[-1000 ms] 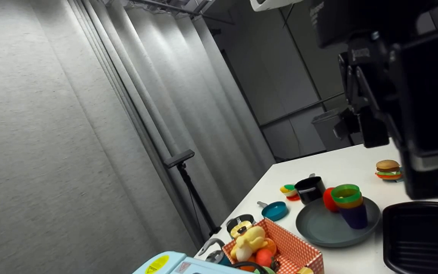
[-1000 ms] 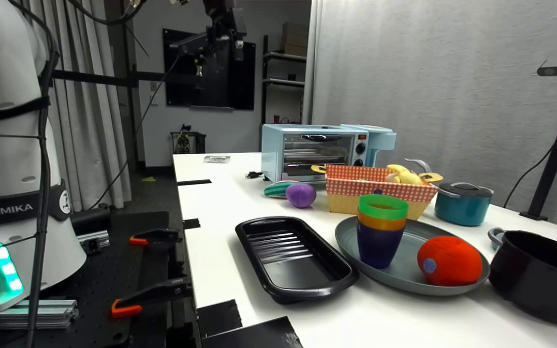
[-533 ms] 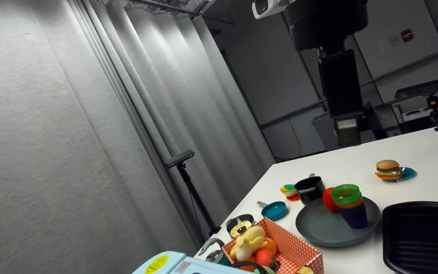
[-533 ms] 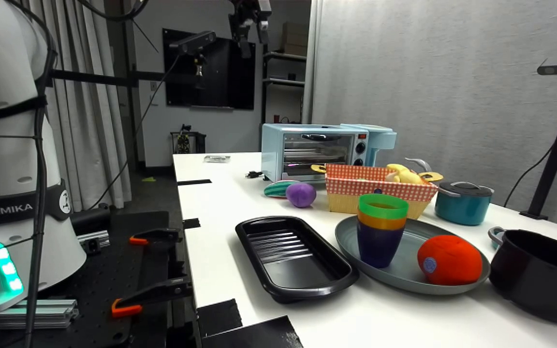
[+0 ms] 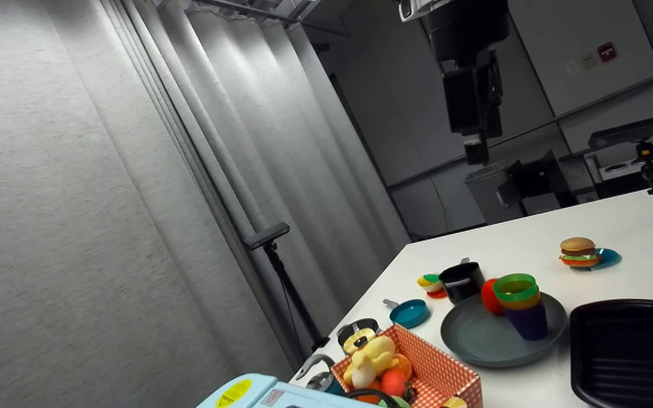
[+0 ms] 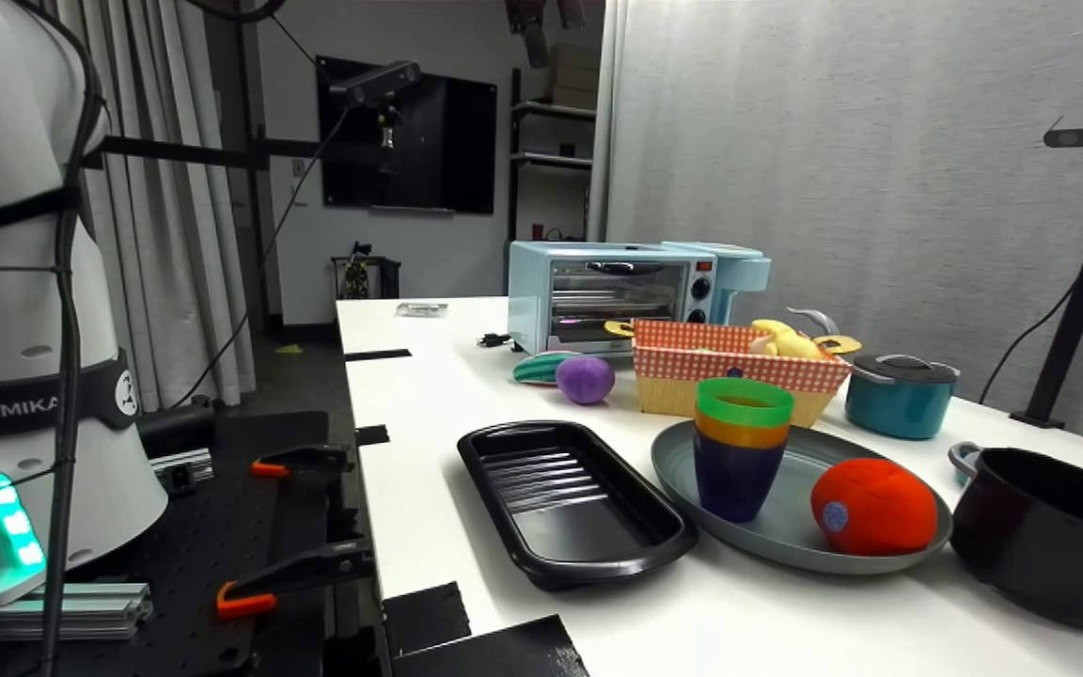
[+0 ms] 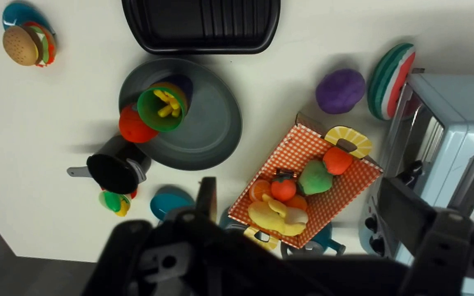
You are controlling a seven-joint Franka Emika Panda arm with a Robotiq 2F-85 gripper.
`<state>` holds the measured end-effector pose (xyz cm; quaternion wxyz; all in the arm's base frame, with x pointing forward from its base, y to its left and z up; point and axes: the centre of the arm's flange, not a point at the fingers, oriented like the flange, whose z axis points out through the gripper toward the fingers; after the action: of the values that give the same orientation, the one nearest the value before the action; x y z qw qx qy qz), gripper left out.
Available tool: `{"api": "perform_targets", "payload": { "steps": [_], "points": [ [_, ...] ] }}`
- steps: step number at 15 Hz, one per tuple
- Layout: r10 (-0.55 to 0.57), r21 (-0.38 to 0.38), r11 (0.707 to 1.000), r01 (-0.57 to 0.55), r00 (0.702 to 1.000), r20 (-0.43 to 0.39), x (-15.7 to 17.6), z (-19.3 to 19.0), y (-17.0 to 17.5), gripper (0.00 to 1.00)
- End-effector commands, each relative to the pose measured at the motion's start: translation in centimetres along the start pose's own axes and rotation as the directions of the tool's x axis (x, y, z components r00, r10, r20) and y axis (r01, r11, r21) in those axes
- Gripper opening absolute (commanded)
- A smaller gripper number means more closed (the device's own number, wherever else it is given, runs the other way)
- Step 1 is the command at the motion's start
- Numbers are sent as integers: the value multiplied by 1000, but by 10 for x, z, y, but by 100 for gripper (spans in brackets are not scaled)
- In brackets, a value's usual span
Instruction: Lay the stack of plastic cups on the grey plate
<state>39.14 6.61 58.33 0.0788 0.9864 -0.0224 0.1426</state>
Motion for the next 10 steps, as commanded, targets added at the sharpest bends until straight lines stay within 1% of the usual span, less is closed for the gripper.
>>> {"api": "perform_targets", "payload": {
  "steps": [1,2,3,4,10],
  "points": [
    [67,-6,998,-67,998,-13,8,5,34,100],
    [79,-4,997,-79,997,-7,9,7,39,100],
    [62,2,998,-62,998,9,5,6,28,100],
    [70,2,998,-70,997,12,6,8,32,100],
    [62,0,998,-62,998,13,6,8,28,100]
  ]
}}
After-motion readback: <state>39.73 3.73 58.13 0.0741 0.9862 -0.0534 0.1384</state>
